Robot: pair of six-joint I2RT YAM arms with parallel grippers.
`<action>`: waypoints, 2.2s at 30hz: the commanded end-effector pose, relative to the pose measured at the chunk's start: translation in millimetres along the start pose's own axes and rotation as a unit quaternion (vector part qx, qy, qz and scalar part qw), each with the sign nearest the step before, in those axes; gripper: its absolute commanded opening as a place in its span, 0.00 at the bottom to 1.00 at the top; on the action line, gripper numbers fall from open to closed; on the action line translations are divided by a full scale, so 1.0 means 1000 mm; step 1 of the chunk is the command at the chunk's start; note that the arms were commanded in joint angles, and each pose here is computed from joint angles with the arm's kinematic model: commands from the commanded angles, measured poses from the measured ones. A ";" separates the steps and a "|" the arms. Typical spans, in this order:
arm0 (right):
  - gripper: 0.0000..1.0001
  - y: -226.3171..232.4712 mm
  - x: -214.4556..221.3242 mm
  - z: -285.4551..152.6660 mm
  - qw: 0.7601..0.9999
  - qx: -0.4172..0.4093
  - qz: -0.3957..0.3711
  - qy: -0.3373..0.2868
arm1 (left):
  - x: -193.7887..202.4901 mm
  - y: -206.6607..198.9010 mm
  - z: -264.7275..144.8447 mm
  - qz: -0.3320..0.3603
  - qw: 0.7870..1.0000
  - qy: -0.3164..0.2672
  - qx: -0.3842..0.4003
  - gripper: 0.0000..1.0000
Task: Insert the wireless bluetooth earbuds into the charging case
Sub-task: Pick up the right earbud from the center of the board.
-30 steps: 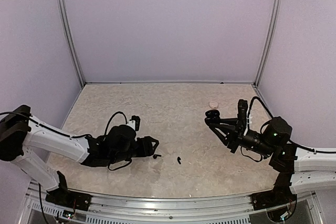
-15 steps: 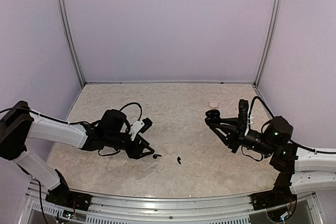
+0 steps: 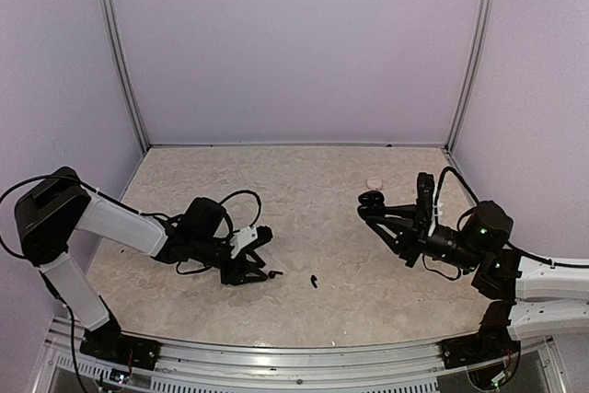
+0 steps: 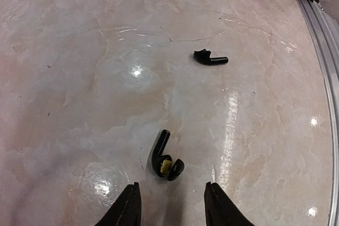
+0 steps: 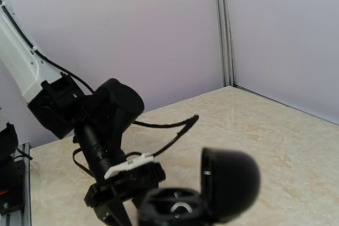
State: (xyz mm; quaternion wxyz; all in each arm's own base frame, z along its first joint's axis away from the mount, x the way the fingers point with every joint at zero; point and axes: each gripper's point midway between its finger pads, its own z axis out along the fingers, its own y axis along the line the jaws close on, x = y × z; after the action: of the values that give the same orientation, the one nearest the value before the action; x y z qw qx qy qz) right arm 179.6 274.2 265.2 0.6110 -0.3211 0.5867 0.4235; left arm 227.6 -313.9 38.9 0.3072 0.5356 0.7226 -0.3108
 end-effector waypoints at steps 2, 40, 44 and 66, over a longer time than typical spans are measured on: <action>0.00 0.000 -0.014 0.003 1.000 -0.008 -0.006 -0.016 | -0.004 -0.007 0.010 0.046 0.999 -0.003 0.008 0.41; 0.00 -0.005 -0.015 0.005 1.000 -0.007 0.002 -0.013 | 0.012 0.000 0.041 0.102 0.993 0.053 0.014 0.30; 0.00 -0.006 -0.015 0.006 1.000 -0.005 0.001 -0.011 | 0.014 0.001 0.042 0.100 0.993 0.056 0.013 0.25; 0.00 0.027 -0.020 -0.005 0.988 -0.094 -0.121 -0.034 | -0.099 -0.023 -0.013 0.243 0.962 0.024 -0.120 0.11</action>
State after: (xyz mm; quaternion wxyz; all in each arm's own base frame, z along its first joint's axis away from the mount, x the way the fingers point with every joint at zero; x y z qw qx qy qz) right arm 169.1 279.8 270.6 0.6136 -0.3823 0.5453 0.4243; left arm 224.1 -361.1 72.6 0.3645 0.6541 0.6400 -0.1721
